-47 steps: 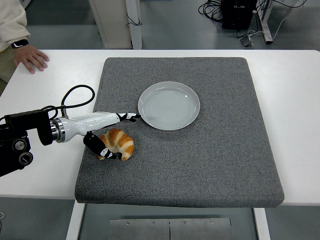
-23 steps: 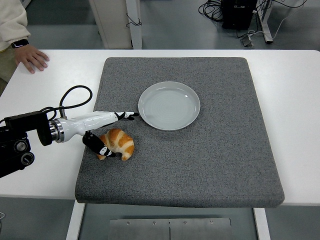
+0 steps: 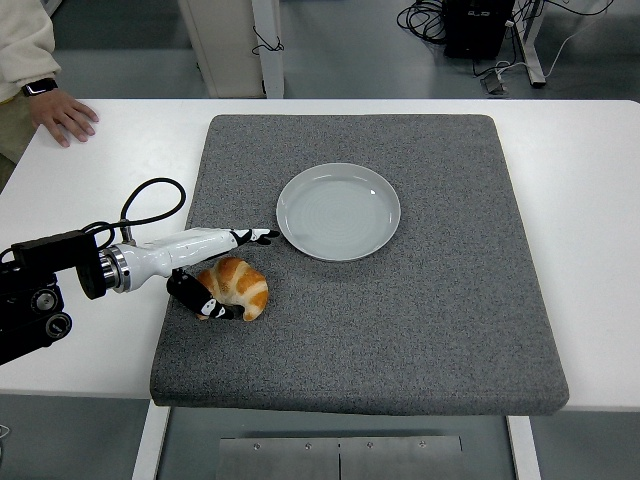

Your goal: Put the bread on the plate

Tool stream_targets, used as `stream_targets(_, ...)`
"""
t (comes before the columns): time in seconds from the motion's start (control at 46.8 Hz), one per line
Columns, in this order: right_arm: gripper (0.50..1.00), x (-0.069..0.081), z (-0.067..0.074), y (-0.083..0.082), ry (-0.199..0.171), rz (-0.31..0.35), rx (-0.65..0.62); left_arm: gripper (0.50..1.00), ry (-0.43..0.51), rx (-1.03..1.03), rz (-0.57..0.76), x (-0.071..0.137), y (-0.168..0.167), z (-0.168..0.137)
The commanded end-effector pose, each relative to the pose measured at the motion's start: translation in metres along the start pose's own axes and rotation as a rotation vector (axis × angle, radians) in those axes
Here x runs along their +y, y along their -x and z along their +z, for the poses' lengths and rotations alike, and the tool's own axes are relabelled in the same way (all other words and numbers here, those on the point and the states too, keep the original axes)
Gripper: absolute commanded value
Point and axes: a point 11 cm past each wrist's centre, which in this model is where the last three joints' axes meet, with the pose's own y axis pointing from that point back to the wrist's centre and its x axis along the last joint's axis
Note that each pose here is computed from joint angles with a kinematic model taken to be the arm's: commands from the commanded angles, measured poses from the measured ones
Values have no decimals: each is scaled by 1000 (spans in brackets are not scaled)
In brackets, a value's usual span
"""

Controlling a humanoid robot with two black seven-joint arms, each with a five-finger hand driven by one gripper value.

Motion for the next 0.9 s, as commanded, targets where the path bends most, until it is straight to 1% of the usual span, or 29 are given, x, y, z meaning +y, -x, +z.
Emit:
stream_targets(0.0,1000,0,0,0,0,0,0,891,2,-12,-1,0,0,1)
stream_targets(0.021,1000,0,0,0,0,0,0,863,1,-18,-1,0,0,0)
stream_targets(0.085,1000,0,0,0,0,0,0,804,1,-29,1,0,0,0)
stream_targets(0.15,1000,0,0,0,0,0,0,756,1,-32,6,0,-1,0)
stream_targets(0.235,1000,0,0,0,0,0,0,666,-4,-32,8,1,-1,-1)
stream_targets(0.342,1000,0,0,0,0,0,0,500,-6,-32,21,3,-5,-2)
stream_targets(0.491,1000,0,0,0,0,0,0,500,0,-25,35,4,-11,-2)
stream_targets(0.684,1000,0,0,0,0,0,0,500,22,-37,85,5,-31,4)
stream_targets(0.876,1000,0,0,0,0,0,0,500,8,-82,151,16,-71,5)
